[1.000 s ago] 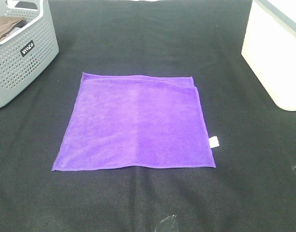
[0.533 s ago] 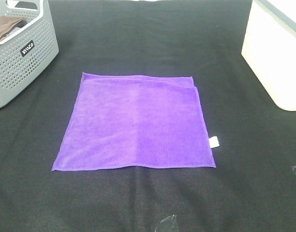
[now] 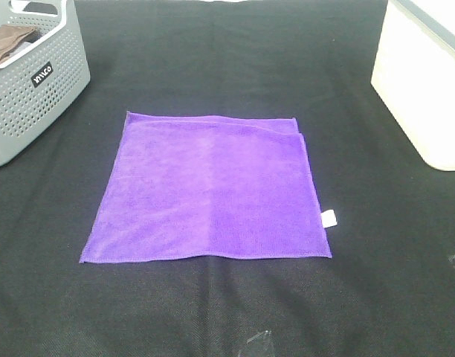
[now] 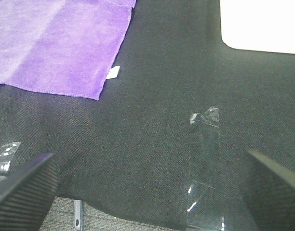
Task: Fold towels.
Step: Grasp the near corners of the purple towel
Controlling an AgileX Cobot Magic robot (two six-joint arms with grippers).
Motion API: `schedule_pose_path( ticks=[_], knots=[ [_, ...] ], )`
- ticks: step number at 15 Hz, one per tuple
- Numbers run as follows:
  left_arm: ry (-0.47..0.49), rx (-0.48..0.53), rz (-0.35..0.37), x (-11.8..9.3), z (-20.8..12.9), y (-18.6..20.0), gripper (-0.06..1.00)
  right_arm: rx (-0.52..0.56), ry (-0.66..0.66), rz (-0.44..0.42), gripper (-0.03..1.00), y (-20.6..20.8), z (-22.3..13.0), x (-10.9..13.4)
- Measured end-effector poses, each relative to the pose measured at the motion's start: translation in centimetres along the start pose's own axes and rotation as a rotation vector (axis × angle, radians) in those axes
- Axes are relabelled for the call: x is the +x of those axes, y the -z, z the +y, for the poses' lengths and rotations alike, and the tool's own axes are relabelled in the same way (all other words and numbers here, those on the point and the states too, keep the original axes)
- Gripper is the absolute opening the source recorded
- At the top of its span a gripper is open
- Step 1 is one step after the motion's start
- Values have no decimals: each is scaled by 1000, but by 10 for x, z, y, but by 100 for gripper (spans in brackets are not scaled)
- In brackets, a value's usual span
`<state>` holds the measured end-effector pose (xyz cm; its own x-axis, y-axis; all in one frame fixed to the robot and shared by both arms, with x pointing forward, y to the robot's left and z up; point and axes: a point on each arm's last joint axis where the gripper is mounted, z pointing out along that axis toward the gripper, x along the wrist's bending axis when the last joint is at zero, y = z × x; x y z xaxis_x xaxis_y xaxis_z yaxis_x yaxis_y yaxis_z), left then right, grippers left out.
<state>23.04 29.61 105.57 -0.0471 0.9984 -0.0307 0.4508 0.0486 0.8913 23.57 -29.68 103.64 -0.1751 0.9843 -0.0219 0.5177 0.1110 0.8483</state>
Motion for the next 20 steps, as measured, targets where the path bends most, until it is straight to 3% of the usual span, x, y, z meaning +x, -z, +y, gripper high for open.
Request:
schedule_pose_path(
  ticks=[16, 17, 20],
  knots=[
    [3, 5, -5, 0, 0, -1, 99, 2, 0, 0, 96, 0, 0, 0],
    [5, 45, -8, -1, 3, -2, 99, 37, -11, 1, 96, -4, 2, 0],
    [25, 334, 7, 1, 50, -23, 98, 314, -151, -2, 96, -30, 39, -2]
  ],
)
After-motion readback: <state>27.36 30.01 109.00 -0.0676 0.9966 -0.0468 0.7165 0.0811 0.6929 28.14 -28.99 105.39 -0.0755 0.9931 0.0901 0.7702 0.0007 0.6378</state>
